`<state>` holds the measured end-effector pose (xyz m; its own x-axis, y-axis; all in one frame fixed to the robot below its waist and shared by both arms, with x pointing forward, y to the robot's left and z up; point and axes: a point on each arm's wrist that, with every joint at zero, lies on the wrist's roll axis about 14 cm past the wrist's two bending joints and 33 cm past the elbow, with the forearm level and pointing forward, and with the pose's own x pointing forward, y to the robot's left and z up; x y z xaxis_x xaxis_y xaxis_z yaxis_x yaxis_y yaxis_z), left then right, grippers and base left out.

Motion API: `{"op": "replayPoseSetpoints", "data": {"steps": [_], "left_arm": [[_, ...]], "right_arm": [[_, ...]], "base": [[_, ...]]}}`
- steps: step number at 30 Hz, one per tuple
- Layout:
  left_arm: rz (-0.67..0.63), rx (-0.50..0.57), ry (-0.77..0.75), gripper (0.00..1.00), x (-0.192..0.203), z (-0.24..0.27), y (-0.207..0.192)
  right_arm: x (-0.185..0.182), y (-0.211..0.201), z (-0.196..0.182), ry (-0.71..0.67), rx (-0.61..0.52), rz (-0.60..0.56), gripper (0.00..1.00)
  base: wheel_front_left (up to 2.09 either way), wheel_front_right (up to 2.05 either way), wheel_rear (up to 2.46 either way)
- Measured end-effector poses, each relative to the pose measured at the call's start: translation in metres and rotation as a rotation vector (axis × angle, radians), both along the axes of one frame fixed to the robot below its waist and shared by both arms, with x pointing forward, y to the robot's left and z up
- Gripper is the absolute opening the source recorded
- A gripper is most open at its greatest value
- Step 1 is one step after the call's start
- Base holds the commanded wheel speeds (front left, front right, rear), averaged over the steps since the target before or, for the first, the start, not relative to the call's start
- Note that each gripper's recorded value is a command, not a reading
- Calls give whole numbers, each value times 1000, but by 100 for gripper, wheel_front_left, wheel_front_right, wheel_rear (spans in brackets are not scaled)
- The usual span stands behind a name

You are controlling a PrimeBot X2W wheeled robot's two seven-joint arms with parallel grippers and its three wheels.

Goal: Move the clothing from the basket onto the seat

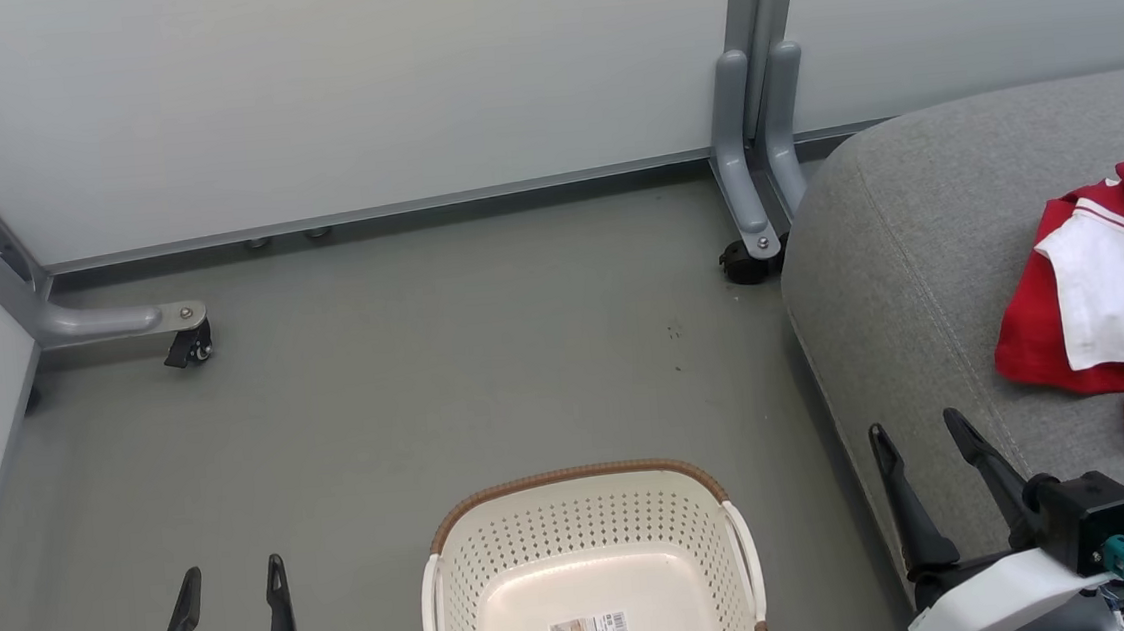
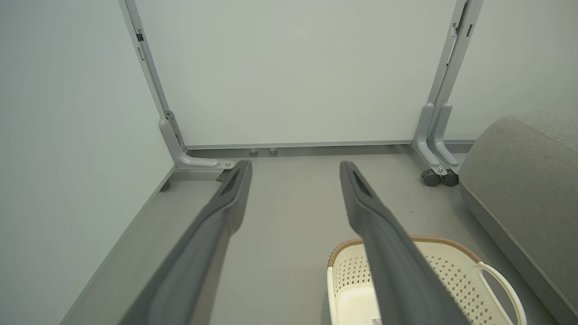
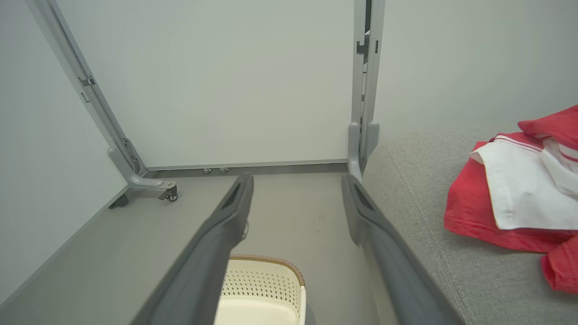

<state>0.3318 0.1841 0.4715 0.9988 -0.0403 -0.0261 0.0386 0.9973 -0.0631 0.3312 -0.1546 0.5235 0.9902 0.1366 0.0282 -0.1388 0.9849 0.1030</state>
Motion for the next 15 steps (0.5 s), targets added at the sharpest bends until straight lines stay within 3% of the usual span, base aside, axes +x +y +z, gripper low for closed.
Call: {"op": "replayPoseSetpoints", "data": {"steps": [2, 3, 8, 15], "left_arm": [[-1, 2, 1, 100, 0, 0, 0], [-1, 2, 4, 0, 0, -1, 0], [7, -15, 62, 0, -5, -17, 1], [51, -147, 99, 0, -4, -22, 7]], "right_arm": [[0, 0, 0, 1, 2, 0, 100], [0, 0, -1, 3, 4, 0, 0], [-2, 1, -13, 43, 24, -1, 0], [-1, -2, -19, 72, 166, -11, 0]], "base": [[0, 0, 0], [0, 0, 0], [0, 0, 0], [0, 0, 0]]}}
